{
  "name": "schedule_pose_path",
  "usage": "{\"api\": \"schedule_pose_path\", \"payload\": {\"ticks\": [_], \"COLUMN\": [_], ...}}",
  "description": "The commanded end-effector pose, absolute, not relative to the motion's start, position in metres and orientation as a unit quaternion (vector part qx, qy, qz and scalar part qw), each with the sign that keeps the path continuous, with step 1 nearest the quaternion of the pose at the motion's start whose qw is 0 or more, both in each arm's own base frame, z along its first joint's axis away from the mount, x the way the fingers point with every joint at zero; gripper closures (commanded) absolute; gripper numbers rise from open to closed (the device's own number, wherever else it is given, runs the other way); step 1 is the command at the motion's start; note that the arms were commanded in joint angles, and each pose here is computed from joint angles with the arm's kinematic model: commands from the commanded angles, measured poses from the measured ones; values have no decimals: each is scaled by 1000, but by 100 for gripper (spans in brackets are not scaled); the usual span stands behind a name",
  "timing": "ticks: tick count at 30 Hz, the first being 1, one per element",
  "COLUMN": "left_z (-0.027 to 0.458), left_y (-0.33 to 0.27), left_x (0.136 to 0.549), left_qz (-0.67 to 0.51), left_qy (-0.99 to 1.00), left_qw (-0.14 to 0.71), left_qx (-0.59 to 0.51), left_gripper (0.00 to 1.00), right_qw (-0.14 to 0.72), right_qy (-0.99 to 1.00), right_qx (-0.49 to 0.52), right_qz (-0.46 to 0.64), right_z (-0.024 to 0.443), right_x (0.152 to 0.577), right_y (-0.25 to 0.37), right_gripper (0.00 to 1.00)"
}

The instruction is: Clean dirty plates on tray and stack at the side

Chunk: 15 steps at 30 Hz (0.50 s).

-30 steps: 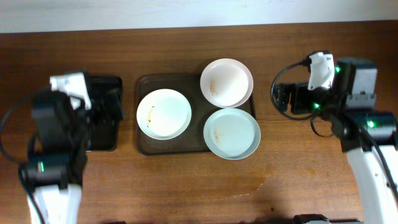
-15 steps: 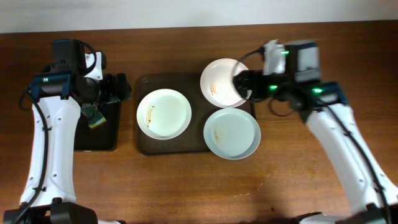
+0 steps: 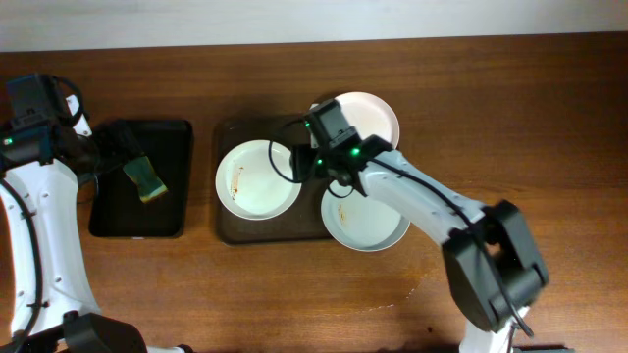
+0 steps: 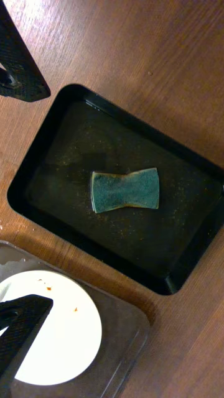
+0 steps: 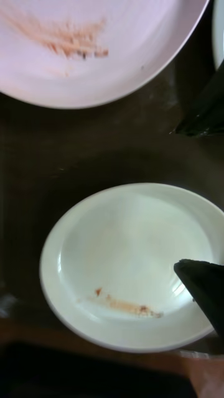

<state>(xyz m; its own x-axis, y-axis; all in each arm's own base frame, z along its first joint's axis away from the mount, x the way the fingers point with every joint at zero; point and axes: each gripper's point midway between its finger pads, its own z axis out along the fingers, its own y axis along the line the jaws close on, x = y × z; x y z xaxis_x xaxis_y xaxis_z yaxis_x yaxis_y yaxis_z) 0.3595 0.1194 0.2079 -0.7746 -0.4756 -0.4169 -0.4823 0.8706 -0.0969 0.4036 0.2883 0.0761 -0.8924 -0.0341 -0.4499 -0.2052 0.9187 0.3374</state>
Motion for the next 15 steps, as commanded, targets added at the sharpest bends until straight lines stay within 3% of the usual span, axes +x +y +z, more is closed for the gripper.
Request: {"api": "schedule_pose_path", "payload": {"ticks": [1,8,15], "left_z": [213,195,171], "left_y": [128,129,130], "left_x": [362,366,368], "left_qz": [24,22,21], "left_qy": [937,943,949], "left_qw": [226,201,166], "left_qx": [-265,-266,-267], "left_gripper": [3,3,3], "right_qw": [234,215,197], "right_qy": [954,962,966], "right_qx": [-46,-48,-65], "right_qz": [182,163,157], "right_z": [66,31,12], "right_x": [417,417,403], "right_y": [296,296,309], "right_gripper": [44,61,68]}}
